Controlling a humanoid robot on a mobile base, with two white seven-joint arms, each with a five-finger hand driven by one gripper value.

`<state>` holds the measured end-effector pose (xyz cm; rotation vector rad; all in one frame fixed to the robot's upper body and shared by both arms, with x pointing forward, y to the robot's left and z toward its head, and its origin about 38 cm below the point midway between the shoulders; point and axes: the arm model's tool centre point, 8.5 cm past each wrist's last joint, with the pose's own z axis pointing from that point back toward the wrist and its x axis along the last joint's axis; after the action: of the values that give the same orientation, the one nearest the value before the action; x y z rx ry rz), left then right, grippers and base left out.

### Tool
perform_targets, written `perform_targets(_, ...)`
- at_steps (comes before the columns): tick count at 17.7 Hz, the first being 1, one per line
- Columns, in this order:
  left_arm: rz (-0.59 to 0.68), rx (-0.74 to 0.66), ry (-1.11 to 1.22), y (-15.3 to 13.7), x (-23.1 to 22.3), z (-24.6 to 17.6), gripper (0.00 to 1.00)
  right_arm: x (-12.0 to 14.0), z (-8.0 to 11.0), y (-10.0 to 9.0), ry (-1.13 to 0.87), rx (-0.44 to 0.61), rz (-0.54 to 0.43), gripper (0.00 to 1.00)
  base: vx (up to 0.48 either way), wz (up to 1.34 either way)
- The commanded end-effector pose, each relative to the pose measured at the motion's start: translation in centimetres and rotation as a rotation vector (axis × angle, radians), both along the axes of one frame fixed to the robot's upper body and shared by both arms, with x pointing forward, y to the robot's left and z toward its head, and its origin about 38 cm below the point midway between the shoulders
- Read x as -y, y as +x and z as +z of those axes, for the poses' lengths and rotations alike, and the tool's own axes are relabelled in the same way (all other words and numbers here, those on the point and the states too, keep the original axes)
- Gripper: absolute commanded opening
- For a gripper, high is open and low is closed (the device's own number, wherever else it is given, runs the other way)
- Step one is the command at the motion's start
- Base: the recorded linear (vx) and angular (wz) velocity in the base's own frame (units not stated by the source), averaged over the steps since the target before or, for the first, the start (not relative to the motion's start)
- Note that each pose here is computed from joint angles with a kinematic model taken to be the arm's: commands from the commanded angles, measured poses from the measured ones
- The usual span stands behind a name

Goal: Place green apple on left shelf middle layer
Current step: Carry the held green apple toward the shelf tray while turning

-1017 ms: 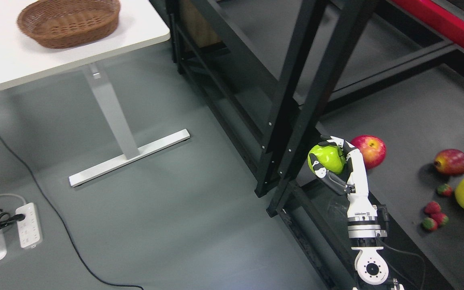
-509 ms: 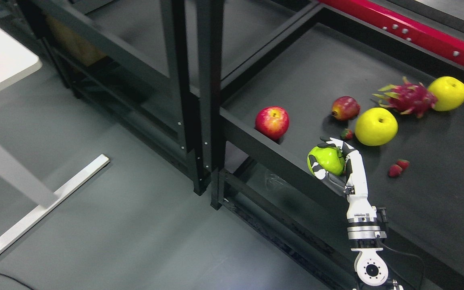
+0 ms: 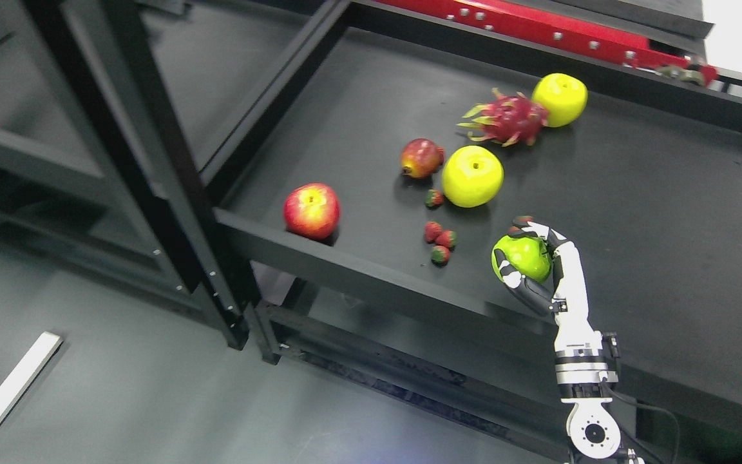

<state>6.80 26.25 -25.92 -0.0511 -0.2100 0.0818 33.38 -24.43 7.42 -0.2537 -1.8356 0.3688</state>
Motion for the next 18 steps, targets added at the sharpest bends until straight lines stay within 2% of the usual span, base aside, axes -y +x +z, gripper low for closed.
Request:
perform_targets(1,0.001,0.0,0.017,0.0,-1.1,0.1,1.0,0.8,0.1,0.0,-0.024,0.001,-0.002,0.0,0.112,-0.53)
perform_targets(10,-0.002,0.0,0.018,0.0,-1.1,0.1,1.0,0.8,0.1,0.6,-0.037,-0.006,-0.003,0.0,0.125,-0.39)
perform_targets(14,-0.002,-0.002,0.017,0.0,-1.1,0.1,1.0,1.0,-0.9,3.6,-0.065,-0.11,-0.013,0.01,0.141,-0.16)
perform_targets(18,-0.002,-0.002,0.017,0.0,-1.1,0.1,1.0,-0.3,-1.9,6.8,-0.176,-0.218,0.066,0.02,0.105,-0.05)
